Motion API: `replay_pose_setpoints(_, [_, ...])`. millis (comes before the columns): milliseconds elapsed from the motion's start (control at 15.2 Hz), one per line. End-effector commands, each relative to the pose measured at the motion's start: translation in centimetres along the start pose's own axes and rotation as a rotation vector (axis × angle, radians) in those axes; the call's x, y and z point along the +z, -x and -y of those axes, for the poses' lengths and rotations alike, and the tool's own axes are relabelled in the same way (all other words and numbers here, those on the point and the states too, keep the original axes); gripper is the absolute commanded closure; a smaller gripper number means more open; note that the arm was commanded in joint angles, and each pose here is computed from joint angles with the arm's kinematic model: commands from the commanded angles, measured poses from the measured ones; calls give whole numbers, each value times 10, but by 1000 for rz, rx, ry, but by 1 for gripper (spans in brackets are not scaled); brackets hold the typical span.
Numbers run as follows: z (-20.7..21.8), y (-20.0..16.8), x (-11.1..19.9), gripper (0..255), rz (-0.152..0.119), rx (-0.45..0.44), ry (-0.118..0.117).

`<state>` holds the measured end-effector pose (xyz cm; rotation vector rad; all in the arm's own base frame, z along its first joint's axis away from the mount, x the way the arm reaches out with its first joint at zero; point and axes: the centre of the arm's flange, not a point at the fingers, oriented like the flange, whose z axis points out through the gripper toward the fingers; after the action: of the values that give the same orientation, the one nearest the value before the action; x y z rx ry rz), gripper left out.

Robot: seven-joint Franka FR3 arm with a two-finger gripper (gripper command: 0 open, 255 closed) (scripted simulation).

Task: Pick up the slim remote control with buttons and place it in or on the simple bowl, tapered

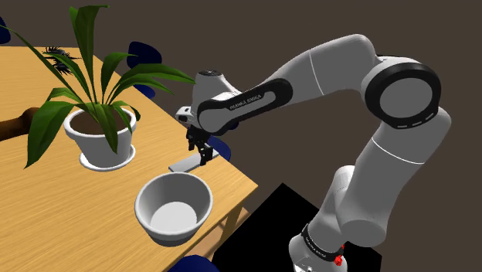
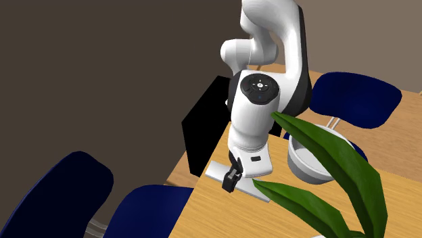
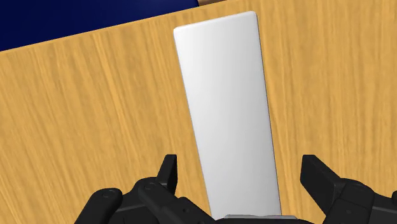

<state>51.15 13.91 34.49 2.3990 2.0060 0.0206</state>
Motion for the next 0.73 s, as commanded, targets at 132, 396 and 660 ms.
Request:
replay_pose_setpoints(132, [0,2,19,0,0,-1,1])
replay_pose_setpoints(396, [0,2,19,0,0,-1,1])
replay_pose_setpoints(660, [0,2,19,255,0,-1,1])
